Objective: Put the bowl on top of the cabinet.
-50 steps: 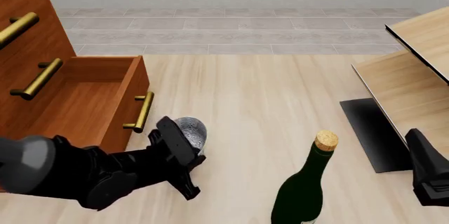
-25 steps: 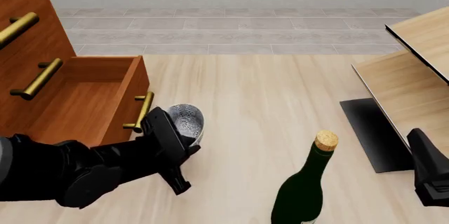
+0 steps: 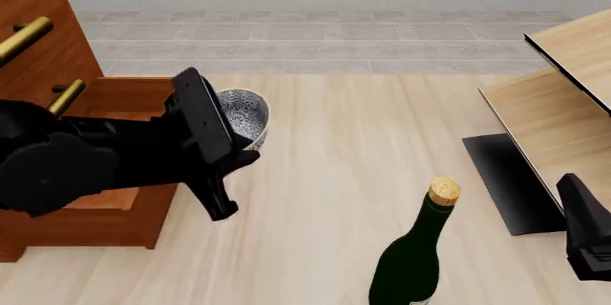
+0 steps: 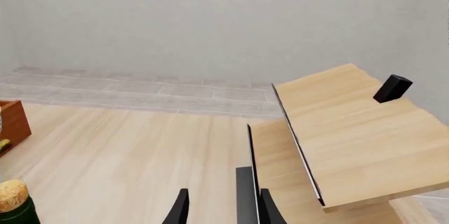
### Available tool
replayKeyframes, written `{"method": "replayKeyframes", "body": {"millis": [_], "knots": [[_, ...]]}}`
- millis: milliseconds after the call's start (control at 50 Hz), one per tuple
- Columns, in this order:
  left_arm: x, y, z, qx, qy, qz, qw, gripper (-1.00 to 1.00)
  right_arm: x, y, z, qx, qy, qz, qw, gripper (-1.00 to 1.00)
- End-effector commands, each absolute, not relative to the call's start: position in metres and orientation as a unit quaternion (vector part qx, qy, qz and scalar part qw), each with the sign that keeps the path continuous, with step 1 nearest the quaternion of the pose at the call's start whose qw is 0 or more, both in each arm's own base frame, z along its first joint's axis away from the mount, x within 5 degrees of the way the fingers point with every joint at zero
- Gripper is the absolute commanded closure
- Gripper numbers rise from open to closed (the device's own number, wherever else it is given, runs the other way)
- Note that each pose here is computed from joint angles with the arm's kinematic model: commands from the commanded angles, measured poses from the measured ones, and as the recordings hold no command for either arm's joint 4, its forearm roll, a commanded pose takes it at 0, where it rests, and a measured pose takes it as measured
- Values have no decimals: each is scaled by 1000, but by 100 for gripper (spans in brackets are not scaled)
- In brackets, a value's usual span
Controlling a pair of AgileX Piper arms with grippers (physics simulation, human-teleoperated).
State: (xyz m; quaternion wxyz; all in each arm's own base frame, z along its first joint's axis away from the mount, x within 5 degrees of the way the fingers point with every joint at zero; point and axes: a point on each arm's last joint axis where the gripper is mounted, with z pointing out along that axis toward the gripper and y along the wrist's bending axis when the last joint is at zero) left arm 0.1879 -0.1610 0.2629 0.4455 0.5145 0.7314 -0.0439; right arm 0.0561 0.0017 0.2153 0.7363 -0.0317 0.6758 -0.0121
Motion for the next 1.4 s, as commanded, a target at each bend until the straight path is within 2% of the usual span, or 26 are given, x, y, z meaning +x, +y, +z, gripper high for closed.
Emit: {"method": "replayKeyframes", "body": {"millis": [20, 280, 500, 580, 680, 700, 880, 1100, 1400], "knots": [[183, -152, 314, 527, 732, -30, 431, 100, 56, 2, 216, -29, 675, -11, 738, -100], [188, -138, 389, 529, 729, -3, 434, 100, 56, 1, 216, -25, 674, -9, 739, -100], [208, -114, 431, 512, 739, 47, 436, 100, 56, 1, 217, -23, 674, -9, 739, -100], [209, -107, 458, 496, 746, 50, 441, 100, 56, 1, 216, -24, 674, -7, 739, -100], [211, -99, 471, 489, 751, 61, 440, 100, 56, 1, 217, -24, 673, -6, 739, -100], [209, -97, 484, 478, 752, 60, 449, 100, 56, 1, 217, -23, 673, -7, 739, -100], [215, -76, 520, 444, 759, 89, 468, 100, 56, 1, 217, -23, 672, -6, 740, -100], [233, -38, 530, 386, 785, 141, 464, 100, 55, 1, 218, -22, 672, -6, 741, -100], [236, 8, 539, 323, 804, 202, 457, 100, 55, 2, 218, -23, 671, -5, 741, -100]]}}
